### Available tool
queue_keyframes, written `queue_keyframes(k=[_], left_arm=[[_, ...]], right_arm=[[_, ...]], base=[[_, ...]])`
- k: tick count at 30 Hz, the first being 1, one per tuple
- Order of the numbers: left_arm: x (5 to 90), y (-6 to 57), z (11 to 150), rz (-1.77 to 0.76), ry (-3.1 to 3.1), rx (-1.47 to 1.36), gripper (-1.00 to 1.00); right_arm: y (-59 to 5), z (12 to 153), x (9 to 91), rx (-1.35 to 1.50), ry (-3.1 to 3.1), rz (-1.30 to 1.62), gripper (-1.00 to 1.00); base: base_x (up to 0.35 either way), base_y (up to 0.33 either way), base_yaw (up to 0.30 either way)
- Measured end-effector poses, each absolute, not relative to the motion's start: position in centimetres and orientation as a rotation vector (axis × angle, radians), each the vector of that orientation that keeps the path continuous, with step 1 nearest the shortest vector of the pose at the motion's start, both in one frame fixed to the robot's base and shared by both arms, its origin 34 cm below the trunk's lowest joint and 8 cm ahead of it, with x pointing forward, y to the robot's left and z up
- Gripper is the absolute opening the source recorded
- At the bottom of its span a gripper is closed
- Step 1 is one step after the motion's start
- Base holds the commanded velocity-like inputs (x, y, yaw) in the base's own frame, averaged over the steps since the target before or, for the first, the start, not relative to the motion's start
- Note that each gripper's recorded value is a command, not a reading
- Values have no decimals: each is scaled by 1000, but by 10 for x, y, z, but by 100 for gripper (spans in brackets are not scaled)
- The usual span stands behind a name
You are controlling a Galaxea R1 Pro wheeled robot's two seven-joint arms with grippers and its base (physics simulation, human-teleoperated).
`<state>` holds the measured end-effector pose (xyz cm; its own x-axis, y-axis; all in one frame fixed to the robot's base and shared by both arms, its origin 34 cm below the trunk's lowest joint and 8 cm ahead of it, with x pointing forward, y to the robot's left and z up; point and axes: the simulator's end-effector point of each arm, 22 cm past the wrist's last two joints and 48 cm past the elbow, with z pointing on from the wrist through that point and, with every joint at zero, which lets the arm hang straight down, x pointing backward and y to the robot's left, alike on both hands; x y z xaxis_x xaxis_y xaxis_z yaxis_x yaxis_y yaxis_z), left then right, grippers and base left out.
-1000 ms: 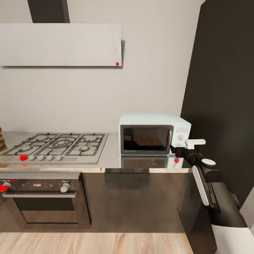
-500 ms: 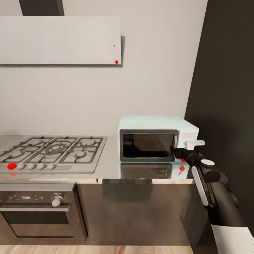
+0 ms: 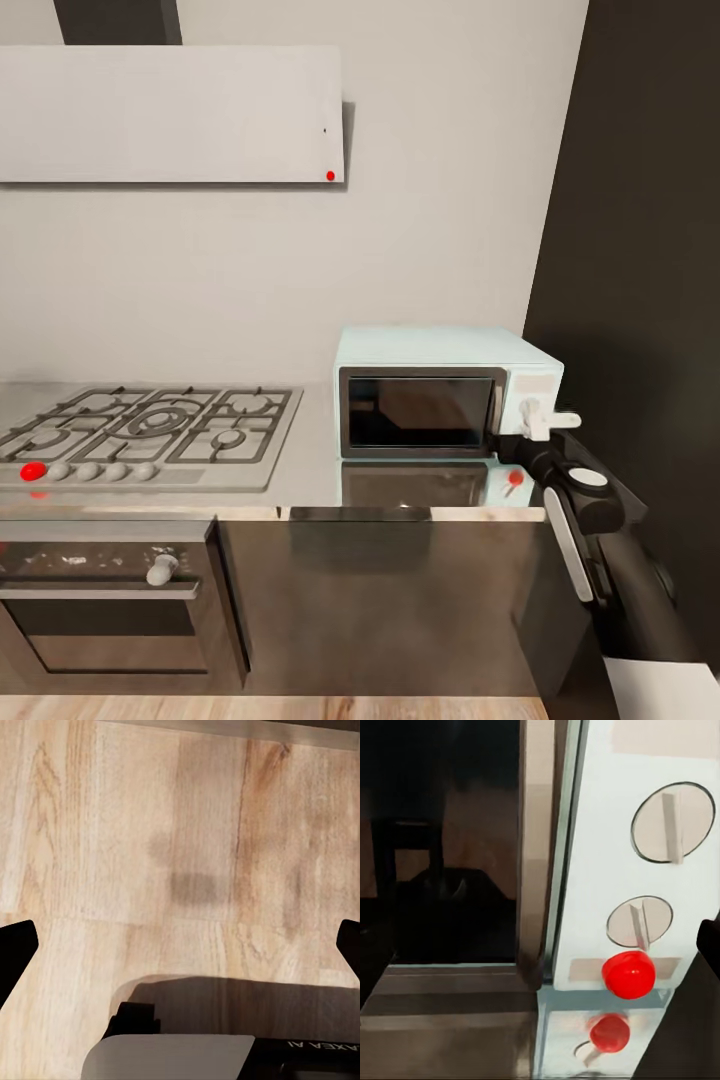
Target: In the kitchen, take the popcorn bag from the countertop, put it into the microwave, and heat it until the popcorn is cooked so the cooked popcorn ends up inside the bag.
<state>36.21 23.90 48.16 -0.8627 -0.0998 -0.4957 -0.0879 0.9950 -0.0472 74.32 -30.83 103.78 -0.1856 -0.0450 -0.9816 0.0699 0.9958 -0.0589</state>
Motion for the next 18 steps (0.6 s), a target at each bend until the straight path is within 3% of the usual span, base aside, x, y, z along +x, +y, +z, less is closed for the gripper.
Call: queue_keyframes(k=[18], left_arm=[[362, 239, 482, -32, 2617, -134, 100]], right_arm=[[-310, 1046, 737, 13, 1582, -98, 100]], base=[[14, 0, 0]])
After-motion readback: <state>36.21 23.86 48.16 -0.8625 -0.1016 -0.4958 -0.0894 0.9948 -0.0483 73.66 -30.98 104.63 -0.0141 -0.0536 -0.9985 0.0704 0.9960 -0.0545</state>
